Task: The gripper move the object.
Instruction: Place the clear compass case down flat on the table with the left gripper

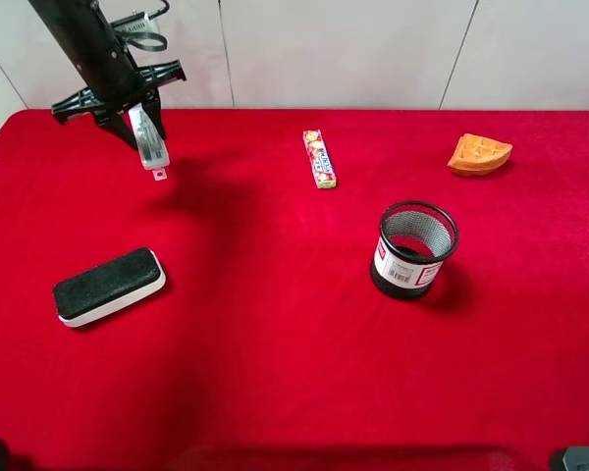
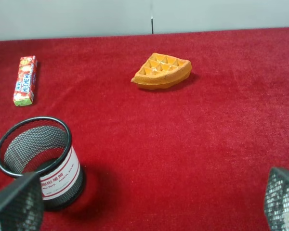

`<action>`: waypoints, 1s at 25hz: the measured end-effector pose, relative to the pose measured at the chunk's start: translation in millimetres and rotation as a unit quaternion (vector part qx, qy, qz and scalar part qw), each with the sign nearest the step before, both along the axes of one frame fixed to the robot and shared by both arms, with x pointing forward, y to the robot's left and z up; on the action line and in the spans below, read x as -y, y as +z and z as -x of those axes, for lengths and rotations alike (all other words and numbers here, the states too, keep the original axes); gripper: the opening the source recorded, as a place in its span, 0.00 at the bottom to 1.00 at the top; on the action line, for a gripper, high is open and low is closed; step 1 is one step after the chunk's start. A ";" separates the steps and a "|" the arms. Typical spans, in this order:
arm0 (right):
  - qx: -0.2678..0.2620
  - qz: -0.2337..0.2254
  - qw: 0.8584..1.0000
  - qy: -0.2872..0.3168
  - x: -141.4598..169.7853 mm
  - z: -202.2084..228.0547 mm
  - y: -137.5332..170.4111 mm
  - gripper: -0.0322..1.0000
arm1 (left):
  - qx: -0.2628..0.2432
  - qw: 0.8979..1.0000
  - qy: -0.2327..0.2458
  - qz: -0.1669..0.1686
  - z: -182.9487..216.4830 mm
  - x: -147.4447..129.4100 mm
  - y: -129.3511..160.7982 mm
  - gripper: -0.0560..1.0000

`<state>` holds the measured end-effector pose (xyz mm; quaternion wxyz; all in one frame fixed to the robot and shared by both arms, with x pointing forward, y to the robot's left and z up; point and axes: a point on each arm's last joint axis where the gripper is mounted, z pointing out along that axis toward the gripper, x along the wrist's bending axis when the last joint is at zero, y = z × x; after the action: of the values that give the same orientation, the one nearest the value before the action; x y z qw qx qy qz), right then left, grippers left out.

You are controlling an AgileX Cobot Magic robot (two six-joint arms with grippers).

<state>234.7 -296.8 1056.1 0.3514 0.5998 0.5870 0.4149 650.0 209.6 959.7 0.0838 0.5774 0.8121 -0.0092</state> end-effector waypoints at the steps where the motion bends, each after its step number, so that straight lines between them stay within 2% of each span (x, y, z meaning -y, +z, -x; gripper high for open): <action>1: 0.000 0.000 1.000 0.000 0.0 0.0 0.0 0.70 | 0.001 1.000 -0.009 -0.001 1.7 2.5 3.2 0.43; 6: 0.000 0.000 1.000 0.000 0.0 0.0 0.0 0.70 | -0.006 0.998 -0.060 -0.009 12.1 21.6 11.8 0.43; 14: 0.000 0.000 1.000 0.000 0.0 0.0 0.0 0.70 | -0.009 0.992 -0.126 -0.013 31.1 67.7 16.4 0.43; 25: 0.000 0.000 1.000 0.000 0.0 0.0 0.0 0.70 | -0.008 0.977 -0.214 -0.016 64.8 131.5 16.3 0.43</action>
<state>234.7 -296.8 1056.1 0.3514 0.5998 0.5870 0.4149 585.2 78.2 976.0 0.0638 0.7391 0.6703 -0.0188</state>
